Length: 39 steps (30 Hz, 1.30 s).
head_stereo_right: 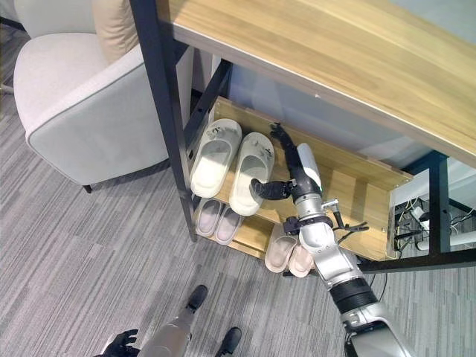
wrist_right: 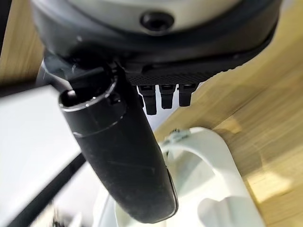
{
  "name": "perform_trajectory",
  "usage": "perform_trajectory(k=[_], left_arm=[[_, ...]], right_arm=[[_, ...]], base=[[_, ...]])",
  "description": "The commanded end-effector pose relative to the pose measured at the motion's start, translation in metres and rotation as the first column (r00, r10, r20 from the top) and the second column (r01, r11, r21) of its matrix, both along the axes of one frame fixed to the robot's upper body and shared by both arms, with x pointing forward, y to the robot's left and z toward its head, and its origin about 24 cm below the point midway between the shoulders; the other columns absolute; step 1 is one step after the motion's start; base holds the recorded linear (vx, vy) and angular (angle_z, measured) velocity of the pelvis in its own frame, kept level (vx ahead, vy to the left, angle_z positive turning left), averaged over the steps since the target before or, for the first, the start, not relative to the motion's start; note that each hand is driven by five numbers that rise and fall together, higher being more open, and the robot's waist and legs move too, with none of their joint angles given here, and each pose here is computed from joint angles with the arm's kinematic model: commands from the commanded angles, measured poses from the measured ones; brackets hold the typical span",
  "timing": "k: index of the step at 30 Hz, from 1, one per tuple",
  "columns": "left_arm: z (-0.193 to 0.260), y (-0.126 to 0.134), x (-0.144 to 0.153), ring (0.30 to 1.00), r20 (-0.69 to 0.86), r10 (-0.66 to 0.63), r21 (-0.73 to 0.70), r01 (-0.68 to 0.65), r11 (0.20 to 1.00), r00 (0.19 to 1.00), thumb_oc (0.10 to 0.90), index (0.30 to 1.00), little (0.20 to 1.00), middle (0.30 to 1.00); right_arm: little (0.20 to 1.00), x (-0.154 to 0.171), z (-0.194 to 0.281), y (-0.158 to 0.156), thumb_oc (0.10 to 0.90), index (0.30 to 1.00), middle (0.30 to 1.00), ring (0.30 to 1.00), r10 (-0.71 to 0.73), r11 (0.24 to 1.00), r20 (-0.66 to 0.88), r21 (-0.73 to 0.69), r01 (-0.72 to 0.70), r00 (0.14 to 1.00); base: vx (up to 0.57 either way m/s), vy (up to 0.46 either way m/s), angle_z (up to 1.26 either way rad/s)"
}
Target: Arrange the slippers neatly on the shoe rack.
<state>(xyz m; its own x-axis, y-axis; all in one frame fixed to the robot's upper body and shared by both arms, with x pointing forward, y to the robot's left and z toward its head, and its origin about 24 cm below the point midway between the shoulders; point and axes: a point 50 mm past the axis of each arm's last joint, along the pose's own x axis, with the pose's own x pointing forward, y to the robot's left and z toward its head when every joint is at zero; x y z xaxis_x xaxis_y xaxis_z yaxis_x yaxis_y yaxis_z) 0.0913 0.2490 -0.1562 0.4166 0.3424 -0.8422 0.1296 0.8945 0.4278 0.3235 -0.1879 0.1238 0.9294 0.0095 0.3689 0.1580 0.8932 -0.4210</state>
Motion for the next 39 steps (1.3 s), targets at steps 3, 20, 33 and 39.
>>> perform_trajectory(k=[3, 20, 33, 39], left_arm=[[-0.005, 0.006, -0.03, 0.9, -0.122, -0.001, 0.023, 0.004, 1.0, 0.993, 0.8, 0.9, 0.9, 0.9], [-0.008, 0.005, -0.046, 0.9, -0.149, 0.066, -0.01, -0.069, 0.998, 0.987, 0.8, 0.9, 0.9, 0.9], [-0.007, 0.008, -0.047, 0.9, -0.155, 0.049, -0.014, -0.052, 0.999, 0.987, 0.8, 0.9, 0.9, 0.9], [-0.006, 0.011, -0.049, 0.9, -0.16, 0.048, -0.003, -0.049, 0.999, 0.986, 0.8, 0.9, 0.9, 0.9]], right_arm=[[0.9, -0.016, 0.05, -0.02, 0.8, 0.9, 0.9, 0.9, -0.081, 0.987, 0.311, 0.16, 0.032, 0.947], [0.9, -0.063, -0.042, -0.022, 0.8, 0.9, 0.9, 0.9, 0.064, 0.982, -0.066, 0.184, -0.051, 0.996], [0.9, -0.06, -0.072, 0.006, 0.8, 0.9, 0.9, 0.9, 0.241, 0.95, -0.228, 0.255, -0.181, 0.943], [0.9, -0.055, -0.079, 0.023, 0.8, 0.9, 0.9, 0.9, 0.31, 0.929, -0.259, 0.287, -0.233, 0.915]], base=[[0.0, 0.0, 0.0], [0.01, 0.002, -0.05], [0.0, -0.001, -0.04], [0.0, 0.0, 0.0]])
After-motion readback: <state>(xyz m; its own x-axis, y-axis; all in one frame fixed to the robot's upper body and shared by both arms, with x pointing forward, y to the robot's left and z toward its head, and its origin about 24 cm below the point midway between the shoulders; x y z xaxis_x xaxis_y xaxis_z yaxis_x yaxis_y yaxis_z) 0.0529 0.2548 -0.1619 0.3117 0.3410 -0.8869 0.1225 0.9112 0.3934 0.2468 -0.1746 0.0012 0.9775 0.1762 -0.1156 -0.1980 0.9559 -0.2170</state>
